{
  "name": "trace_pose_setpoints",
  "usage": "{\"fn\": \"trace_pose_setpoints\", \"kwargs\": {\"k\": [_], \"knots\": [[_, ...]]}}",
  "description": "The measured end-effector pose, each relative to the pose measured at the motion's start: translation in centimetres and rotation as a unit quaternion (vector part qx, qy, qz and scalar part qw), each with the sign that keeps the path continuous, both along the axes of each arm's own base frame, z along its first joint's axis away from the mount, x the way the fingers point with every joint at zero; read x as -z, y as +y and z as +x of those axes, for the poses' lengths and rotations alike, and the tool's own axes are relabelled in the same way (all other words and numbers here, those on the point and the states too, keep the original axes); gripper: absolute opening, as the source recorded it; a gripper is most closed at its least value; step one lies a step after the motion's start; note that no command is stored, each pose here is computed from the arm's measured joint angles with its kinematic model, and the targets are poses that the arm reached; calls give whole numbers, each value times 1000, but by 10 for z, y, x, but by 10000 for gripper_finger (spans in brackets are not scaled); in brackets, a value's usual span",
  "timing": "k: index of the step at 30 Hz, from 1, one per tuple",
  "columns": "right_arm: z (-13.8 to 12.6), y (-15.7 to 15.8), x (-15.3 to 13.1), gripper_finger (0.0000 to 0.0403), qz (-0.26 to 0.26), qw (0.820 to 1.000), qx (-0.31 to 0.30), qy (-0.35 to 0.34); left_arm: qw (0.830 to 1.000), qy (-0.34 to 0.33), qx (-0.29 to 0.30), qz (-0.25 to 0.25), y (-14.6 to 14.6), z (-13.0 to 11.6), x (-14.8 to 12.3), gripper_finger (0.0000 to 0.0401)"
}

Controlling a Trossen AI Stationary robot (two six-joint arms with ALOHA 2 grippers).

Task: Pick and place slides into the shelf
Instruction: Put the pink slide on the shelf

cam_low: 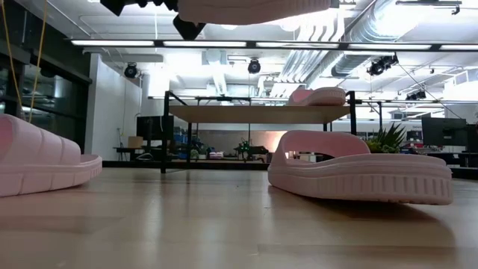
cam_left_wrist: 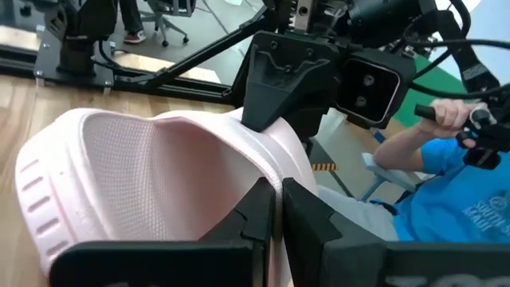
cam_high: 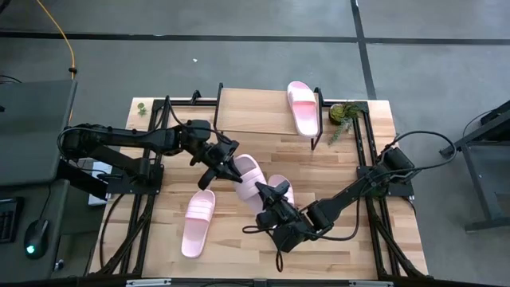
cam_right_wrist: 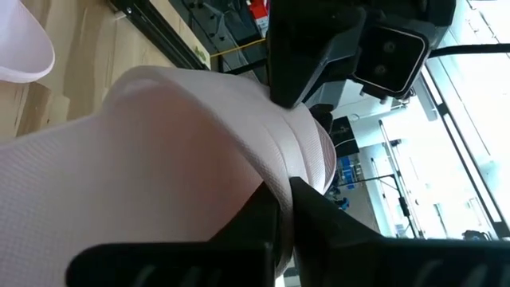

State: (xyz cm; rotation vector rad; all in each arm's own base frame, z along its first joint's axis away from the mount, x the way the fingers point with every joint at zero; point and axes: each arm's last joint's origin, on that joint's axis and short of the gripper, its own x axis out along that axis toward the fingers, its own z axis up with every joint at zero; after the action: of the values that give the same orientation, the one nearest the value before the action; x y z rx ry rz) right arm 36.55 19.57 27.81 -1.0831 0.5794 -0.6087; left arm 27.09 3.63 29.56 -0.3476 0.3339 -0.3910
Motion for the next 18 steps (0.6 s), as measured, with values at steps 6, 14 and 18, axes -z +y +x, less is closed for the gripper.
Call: {"fn": "trace_pose_setpoints", "kwargs": {"k": [6, 14, 18], "knots": [[0, 0, 0, 2, 1, 1000, -1, -1, 999, -14, 7, 31, 0, 0, 0, 15], [0, 0, 0, 1, 1, 1000, 1, -2, 999, -18, 8, 40, 0, 0, 0, 87], [0, 0, 0, 1, 0, 1000, 3, -2, 999, -18, 8, 40, 0, 0, 0, 132]]}}
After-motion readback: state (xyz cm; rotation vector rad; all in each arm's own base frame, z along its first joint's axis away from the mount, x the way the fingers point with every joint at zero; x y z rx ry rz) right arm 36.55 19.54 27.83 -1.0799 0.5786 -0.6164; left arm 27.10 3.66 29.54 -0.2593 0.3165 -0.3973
